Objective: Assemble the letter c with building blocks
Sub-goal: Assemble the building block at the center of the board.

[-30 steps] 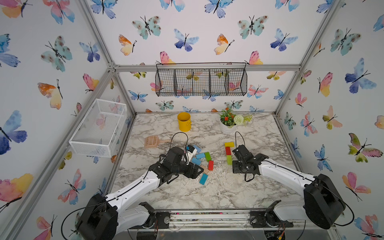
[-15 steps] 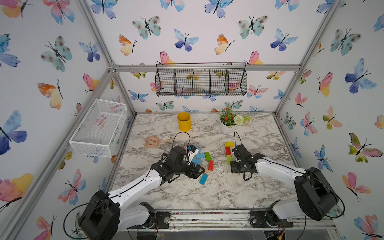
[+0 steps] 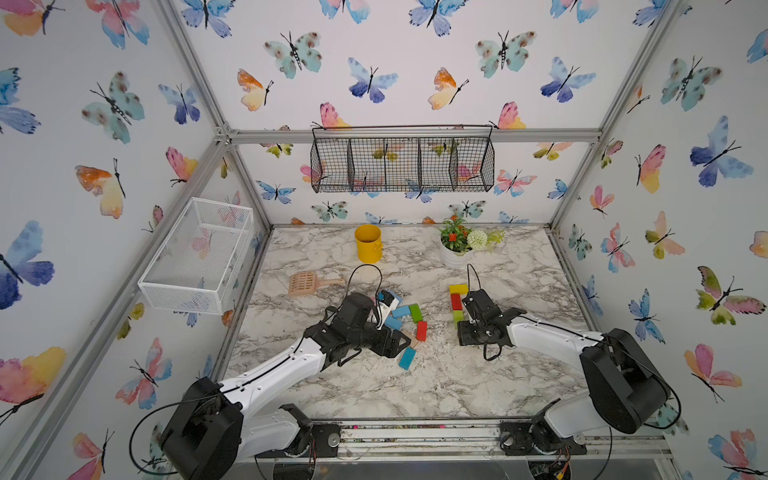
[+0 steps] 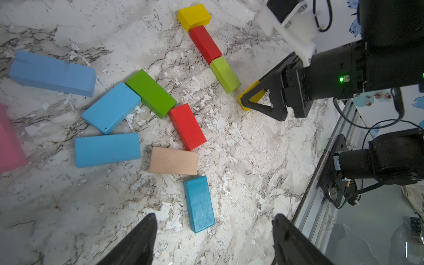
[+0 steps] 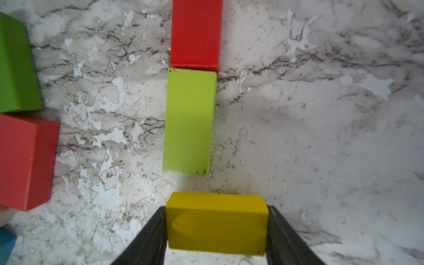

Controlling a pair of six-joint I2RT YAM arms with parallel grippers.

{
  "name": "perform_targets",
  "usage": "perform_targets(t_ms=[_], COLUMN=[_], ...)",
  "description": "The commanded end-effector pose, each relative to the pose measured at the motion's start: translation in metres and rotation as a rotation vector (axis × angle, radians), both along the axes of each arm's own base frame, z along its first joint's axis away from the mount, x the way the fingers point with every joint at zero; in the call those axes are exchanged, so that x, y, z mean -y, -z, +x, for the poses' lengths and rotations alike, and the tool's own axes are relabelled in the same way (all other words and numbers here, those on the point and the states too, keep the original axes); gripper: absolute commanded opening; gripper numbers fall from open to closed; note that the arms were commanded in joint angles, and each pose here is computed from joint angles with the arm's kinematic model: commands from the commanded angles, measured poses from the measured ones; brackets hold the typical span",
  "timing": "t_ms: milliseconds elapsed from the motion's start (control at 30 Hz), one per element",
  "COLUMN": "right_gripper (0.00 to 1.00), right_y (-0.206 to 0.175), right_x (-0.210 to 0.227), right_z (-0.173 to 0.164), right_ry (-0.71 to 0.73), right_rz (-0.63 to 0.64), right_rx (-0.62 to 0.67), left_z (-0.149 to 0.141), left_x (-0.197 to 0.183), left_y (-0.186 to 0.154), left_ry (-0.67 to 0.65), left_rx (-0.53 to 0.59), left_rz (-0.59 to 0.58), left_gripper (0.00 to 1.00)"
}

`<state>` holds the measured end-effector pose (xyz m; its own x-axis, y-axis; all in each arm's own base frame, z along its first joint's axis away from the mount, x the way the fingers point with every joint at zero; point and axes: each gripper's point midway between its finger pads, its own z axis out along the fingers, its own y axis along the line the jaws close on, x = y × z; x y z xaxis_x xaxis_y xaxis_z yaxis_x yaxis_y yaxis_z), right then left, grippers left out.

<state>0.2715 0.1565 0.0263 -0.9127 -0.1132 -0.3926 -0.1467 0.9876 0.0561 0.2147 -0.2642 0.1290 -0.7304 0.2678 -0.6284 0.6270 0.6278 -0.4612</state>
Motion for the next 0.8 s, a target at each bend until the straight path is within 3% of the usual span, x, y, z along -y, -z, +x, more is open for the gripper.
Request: perform_targets(t_ms=[0,767], right_gripper=[0.61,0.64], right_y=[0.0051,0.0101], right_x=[-0.0021,-0.0067], right_z=[0.0005,0.0072], right_ry=[0.008,0.019], right_rz=[0.015,0.017], right_rx=[-0.011,-0.017], left_z=[0.0021,0.0019], left_x=[0.0041,0.0058], left_y=[-0.0056,-0.0024], left_ry=[0.009,0.017], left_rx=[0.015,0.004], left_rz=[0.001,0.008], left_gripper=[0.8,0.8])
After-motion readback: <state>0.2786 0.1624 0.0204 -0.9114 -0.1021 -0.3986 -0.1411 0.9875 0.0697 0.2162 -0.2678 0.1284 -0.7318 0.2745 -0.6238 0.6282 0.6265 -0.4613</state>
